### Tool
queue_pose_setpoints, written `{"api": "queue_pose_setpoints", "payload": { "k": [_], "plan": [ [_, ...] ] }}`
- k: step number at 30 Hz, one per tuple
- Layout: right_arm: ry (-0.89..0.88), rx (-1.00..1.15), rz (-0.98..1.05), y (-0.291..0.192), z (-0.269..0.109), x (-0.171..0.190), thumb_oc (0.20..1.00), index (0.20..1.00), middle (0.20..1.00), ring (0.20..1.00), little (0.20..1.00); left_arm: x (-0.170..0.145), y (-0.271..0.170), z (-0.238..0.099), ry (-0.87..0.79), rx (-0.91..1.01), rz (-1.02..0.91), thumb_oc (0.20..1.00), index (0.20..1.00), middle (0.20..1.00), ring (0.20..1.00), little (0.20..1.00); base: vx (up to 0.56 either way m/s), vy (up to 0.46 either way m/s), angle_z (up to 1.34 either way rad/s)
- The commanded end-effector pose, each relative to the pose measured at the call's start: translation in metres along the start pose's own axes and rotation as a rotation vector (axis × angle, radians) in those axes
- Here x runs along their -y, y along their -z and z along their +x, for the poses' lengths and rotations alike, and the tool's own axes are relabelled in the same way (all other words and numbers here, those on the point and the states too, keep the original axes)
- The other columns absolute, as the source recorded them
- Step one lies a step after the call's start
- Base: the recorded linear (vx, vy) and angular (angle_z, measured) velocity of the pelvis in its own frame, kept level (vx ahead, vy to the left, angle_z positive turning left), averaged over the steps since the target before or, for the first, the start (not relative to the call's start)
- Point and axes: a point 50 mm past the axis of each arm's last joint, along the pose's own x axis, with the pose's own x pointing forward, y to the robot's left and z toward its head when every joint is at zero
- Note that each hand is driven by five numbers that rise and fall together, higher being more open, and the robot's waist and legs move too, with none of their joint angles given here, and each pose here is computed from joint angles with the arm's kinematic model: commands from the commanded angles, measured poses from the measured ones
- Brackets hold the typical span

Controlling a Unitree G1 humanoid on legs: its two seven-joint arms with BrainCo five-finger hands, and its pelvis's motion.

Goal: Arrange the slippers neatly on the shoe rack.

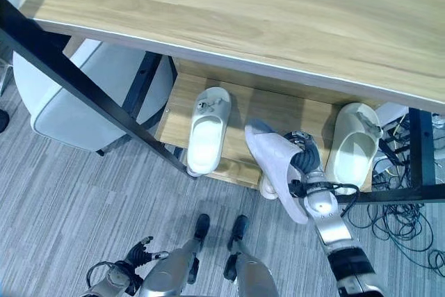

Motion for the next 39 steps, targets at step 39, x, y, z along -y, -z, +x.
{"api": "queue_pose_setpoints", "payload": {
  "k": [39],
  "plan": [
    [0.250, 0.236, 0.171, -0.066, 0.082, 0.035, 0.200, 0.200, 0.200, 0.200, 0.200, -0.102, -0.102, 0.010, -0.365, 0.360, -0.283, 1.000, 1.000, 1.000, 1.000, 1.000, -0.06, 0.035, 0.05]
  ]
}}
